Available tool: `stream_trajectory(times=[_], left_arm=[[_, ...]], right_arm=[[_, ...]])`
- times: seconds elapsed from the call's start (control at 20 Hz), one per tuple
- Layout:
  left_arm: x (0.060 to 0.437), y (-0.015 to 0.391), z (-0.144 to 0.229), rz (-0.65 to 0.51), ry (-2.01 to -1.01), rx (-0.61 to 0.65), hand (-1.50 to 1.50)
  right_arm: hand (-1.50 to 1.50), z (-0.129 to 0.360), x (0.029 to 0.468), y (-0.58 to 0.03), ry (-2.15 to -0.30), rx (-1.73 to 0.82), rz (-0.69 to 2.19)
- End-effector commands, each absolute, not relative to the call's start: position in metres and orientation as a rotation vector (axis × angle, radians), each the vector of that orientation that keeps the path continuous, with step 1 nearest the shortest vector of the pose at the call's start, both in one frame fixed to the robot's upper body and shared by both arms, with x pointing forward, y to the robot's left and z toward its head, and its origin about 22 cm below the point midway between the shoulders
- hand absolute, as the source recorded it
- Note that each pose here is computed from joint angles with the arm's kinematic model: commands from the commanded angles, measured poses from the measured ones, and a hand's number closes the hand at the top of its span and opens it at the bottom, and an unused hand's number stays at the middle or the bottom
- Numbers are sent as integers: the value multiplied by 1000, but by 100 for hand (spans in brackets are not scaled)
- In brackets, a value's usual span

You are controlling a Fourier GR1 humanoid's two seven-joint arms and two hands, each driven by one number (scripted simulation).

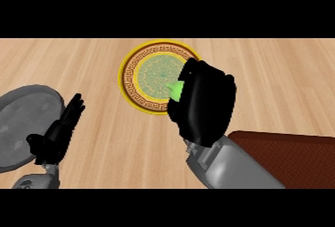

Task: Pick the eggplant from the tray and place it in the plate

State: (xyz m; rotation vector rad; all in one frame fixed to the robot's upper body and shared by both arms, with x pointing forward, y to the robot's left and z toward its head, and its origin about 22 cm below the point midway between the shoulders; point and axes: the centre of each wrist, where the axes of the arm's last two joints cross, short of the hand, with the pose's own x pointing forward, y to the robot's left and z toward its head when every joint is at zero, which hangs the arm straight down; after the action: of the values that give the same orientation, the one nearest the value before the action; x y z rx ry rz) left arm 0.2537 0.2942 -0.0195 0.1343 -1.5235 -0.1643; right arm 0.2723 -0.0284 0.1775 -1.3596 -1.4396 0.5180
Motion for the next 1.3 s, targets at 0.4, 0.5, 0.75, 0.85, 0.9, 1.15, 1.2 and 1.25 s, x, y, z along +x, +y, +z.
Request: stream_trajectory(times=[0.4, 0.5, 0.75, 0.85, 0.9, 1.15, 1.2, 1.25], left_arm=[[270, 282, -15, -189, -1535, 102, 0], [279, 283, -11, -188, -1549, 108, 0], [277, 287, -11, -194, -1547, 89, 0], [272, 292, -10, -211, -1547, 97, 0], [277, 296, -6, -202, -1545, 114, 0], [276, 273, -13, -217, -1559, 80, 0], [272, 288, -14, -231, -1545, 79, 0], [271, 280, -17, -224, -1543, 90, 0]], right_arm=[[150, 165, 357, -15, -1286, -1262, 352], [150, 155, 365, -13, -1276, -1274, 354], [-150, 155, 380, -33, -1286, -1209, 109], [-150, 137, 390, -41, -1232, -1247, 95], [-150, 152, 392, -35, -1222, -1219, 88], [-150, 128, 402, -50, -1223, -1154, -19], [-150, 137, 397, -42, -1257, -1127, -56], [-150, 121, 398, -52, -1322, -1136, -94]])
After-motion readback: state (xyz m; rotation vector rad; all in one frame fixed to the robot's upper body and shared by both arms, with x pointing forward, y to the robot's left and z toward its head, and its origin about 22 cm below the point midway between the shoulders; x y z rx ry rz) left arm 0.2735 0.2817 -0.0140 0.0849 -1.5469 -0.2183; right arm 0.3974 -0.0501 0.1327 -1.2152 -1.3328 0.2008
